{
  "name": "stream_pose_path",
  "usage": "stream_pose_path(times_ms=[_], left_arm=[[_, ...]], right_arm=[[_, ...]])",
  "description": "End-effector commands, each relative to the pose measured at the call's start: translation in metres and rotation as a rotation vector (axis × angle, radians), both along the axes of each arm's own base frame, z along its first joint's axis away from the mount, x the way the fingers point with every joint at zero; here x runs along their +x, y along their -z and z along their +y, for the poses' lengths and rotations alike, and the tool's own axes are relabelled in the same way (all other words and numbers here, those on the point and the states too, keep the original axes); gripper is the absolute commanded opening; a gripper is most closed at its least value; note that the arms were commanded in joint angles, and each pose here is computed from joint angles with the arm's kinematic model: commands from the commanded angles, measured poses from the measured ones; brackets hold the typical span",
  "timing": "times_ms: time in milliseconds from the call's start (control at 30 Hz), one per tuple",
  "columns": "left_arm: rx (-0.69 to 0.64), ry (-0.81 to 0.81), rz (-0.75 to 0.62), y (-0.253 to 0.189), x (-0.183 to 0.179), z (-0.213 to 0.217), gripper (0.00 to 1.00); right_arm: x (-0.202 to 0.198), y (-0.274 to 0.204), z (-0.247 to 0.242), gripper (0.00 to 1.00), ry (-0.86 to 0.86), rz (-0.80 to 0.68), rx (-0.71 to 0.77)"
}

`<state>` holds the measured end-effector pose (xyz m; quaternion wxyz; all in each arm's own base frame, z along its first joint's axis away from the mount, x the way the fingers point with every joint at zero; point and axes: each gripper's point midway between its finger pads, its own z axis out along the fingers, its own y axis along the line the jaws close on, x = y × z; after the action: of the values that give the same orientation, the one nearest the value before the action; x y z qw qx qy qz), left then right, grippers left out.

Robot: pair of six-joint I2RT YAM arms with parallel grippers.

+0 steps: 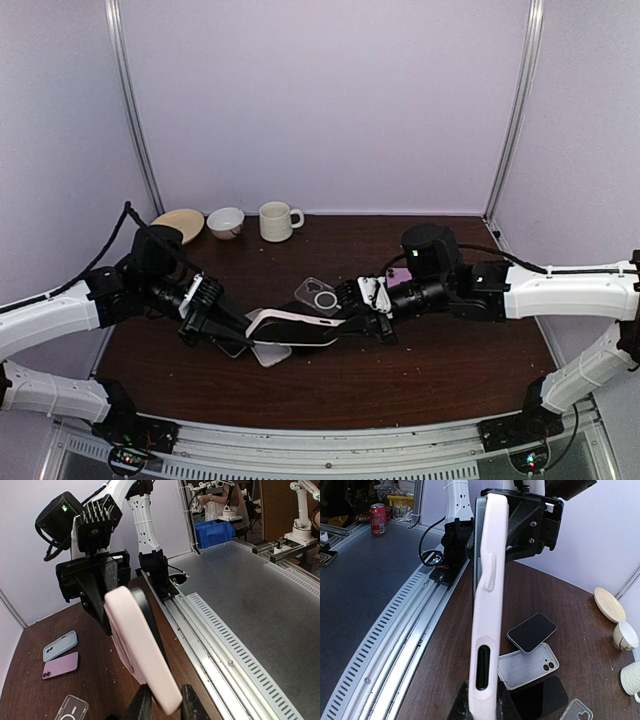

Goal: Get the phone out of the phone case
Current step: Remove the phone from the bottom left corner of the phone case.

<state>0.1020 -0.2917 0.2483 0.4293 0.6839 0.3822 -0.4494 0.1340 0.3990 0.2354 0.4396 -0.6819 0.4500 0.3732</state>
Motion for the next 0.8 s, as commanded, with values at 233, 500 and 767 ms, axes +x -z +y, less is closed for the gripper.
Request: stream_pose_path(times_ms=[233, 500, 767], left_arm=[[-0.067, 0.151, -0.002, -0.019, -0.03, 0.001, 0.14], [-0.078, 0.216, 0.023, -0.022, -0.044, 0.002, 0.12], [-0.08, 0.261, 0.053, -0.023, -0.053, 0.002, 0.11]], right_arm=[[-0.031, -0.024, 0.007, 0.0, -0.219, 0.033, 0.039], [-0.039, -0.021, 0.01, 0.0, -0.281, 0.081, 0.022], [-0.045, -0.019, 0.012, 0.0, -0.323, 0.098, 0.005]])
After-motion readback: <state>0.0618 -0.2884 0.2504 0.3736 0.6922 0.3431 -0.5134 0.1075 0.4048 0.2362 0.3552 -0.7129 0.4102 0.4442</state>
